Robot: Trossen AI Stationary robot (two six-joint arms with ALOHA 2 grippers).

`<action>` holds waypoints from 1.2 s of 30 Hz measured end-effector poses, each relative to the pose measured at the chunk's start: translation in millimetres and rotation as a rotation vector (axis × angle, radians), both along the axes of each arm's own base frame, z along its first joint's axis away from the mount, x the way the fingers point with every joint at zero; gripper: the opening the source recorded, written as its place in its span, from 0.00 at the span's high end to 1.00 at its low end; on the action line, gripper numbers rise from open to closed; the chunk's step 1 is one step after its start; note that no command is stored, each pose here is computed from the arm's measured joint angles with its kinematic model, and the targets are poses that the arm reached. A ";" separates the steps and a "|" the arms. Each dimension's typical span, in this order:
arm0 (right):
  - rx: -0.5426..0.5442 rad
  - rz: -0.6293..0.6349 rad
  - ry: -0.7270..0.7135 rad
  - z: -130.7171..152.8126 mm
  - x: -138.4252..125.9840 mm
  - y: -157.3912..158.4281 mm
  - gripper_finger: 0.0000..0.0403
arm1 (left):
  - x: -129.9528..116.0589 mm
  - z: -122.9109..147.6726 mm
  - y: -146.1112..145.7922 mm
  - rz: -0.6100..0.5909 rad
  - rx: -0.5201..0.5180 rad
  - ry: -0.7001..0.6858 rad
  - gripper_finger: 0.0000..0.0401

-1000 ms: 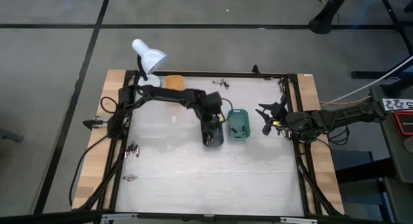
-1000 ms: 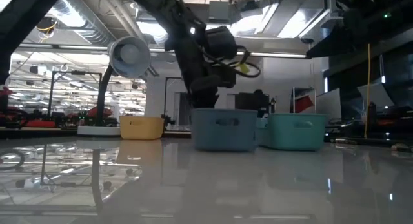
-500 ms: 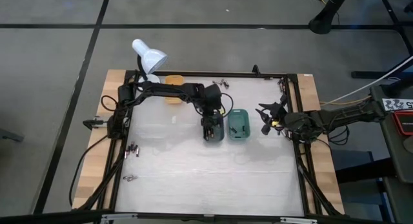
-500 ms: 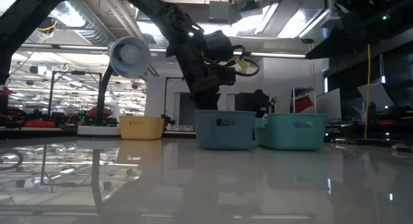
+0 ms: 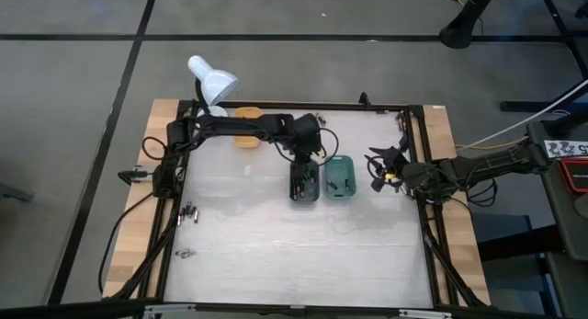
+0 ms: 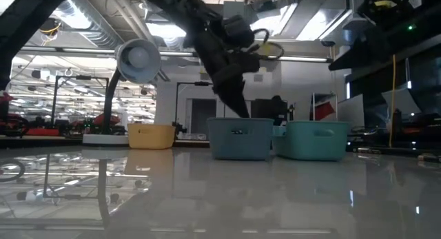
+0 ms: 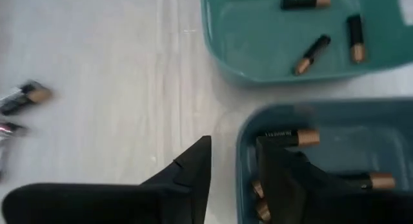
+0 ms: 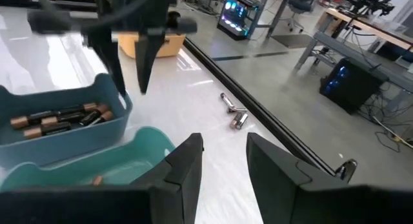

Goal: Sort batteries
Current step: Put the black battery into the green bin

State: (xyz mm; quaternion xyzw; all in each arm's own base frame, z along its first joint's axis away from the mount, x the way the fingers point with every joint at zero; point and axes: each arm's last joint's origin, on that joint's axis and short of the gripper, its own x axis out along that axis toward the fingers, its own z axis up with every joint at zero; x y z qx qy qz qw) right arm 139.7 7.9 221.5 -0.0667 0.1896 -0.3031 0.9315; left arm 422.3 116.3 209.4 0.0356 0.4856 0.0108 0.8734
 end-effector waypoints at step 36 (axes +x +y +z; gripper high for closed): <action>0.017 0.080 0.106 -18.7 24.7 7.1 0.70 | -173.6 20.3 -96.6 0.562 0.043 0.194 0.80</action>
